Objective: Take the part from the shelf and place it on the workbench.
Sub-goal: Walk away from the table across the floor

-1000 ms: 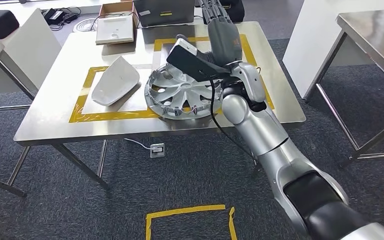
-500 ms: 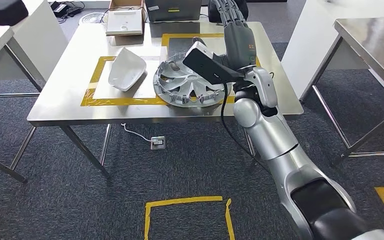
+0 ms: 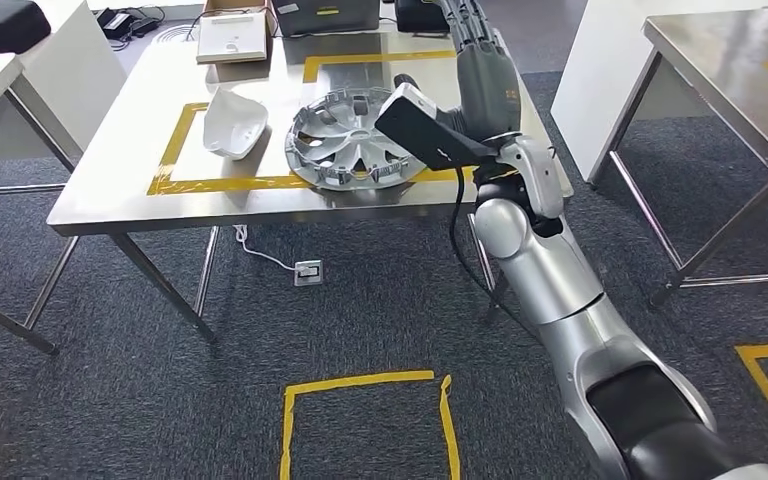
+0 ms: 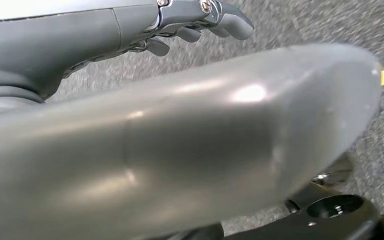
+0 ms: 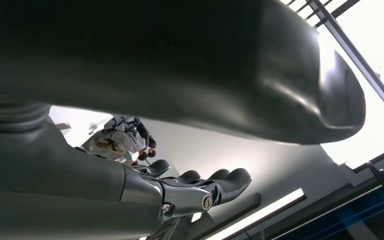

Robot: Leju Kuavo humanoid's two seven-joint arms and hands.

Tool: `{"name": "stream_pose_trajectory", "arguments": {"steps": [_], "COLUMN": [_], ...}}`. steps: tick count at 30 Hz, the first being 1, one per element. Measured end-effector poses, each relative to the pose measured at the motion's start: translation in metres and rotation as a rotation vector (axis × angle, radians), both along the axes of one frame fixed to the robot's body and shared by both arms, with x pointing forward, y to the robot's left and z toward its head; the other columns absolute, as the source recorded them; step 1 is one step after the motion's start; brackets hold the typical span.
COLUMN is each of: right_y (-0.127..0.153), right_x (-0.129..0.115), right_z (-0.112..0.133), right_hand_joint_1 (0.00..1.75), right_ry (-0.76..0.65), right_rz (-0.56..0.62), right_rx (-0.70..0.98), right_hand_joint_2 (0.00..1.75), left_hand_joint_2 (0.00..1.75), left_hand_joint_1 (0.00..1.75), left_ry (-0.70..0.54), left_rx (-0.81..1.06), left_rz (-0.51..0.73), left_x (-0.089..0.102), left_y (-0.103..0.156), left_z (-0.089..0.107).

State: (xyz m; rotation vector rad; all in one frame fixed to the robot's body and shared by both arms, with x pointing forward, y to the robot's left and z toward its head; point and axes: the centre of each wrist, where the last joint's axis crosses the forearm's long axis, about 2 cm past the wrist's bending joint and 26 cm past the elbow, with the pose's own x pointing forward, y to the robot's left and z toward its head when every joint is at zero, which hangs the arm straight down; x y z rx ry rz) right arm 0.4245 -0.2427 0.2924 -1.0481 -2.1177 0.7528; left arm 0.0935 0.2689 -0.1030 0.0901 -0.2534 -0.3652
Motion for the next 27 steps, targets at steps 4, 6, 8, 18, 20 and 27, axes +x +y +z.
{"name": "stream_pose_trajectory", "arguments": {"steps": [4,6,8,18,20,27], "right_y": [0.012,0.016,0.019,0.021,0.021,0.021], "right_x": [0.0,0.0,0.001,-0.002,-0.002,-0.002], "right_z": [-0.001,0.002,0.004,-0.012,-0.014,-0.013], "right_hand_joint_1": [0.0,0.0,0.0,0.0,0.0,0.0], "right_ry": [0.005,0.0,-0.006,0.041,0.044,0.04], "right_rz": [0.018,0.024,0.03,0.03,0.03,0.022], "right_rx": [0.006,0.009,0.01,-0.008,-0.009,-0.007], "right_hand_joint_2": [0.0,0.0,0.0,0.0,0.0,0.0], "left_hand_joint_2": [0.0,0.0,0.0,0.0,0.0,0.0], "left_hand_joint_1": [0.0,0.0,0.0,0.0,0.0,0.0], "left_ry": [0.008,0.006,0.005,0.004,0.004,0.006], "left_rx": [0.001,0.003,0.004,0.002,0.001,0.0], "left_rz": [0.021,0.026,0.032,0.024,0.024,0.012], "left_x": [-0.004,-0.004,-0.005,-0.008,-0.008,-0.008], "left_y": [0.0,0.001,0.001,0.0,-0.001,-0.002], "left_z": [-0.001,-0.001,-0.001,-0.002,-0.002,-0.002]}}
